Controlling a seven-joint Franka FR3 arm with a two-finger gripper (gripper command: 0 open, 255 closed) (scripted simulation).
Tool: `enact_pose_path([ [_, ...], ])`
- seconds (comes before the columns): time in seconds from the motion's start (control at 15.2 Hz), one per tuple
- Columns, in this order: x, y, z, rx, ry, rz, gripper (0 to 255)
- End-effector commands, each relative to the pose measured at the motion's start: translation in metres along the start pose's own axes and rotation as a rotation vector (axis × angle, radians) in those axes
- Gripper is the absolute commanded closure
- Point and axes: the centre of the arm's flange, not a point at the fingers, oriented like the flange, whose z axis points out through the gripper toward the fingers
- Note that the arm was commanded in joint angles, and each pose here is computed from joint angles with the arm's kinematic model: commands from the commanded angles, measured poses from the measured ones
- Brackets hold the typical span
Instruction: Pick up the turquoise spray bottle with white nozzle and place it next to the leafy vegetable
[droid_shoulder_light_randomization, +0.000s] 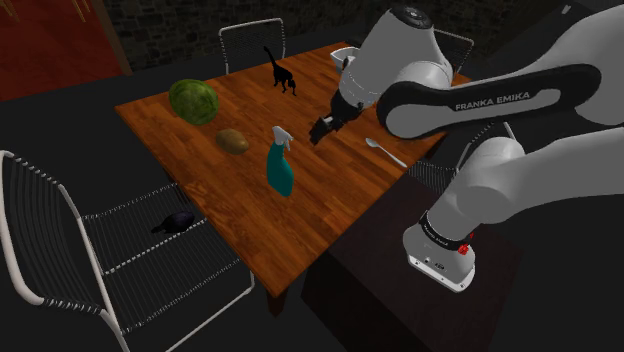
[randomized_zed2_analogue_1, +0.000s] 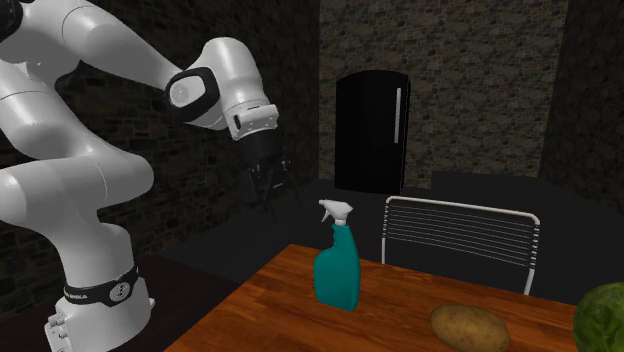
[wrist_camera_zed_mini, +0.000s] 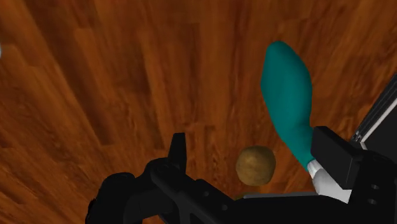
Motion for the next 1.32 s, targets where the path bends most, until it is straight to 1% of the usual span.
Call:
enact_pose_path([
  [0.0, -0.005, -0.019, 0.020, 0.006, 0.033, 0.003, 0],
  [0.46, -0.012, -0.081, 0.087, 0.017, 0.136, 0.011, 0],
  [0.53, -0.012, -0.086, 0.092, 0.018, 0.144, 0.011, 0],
  [0.99, -0.007, -0.087, 0.129, 0.018, 0.144, 0.011, 0],
  [1.25, -0.007, -0.087, 0.132, 0.018, 0.144, 0.011, 0],
])
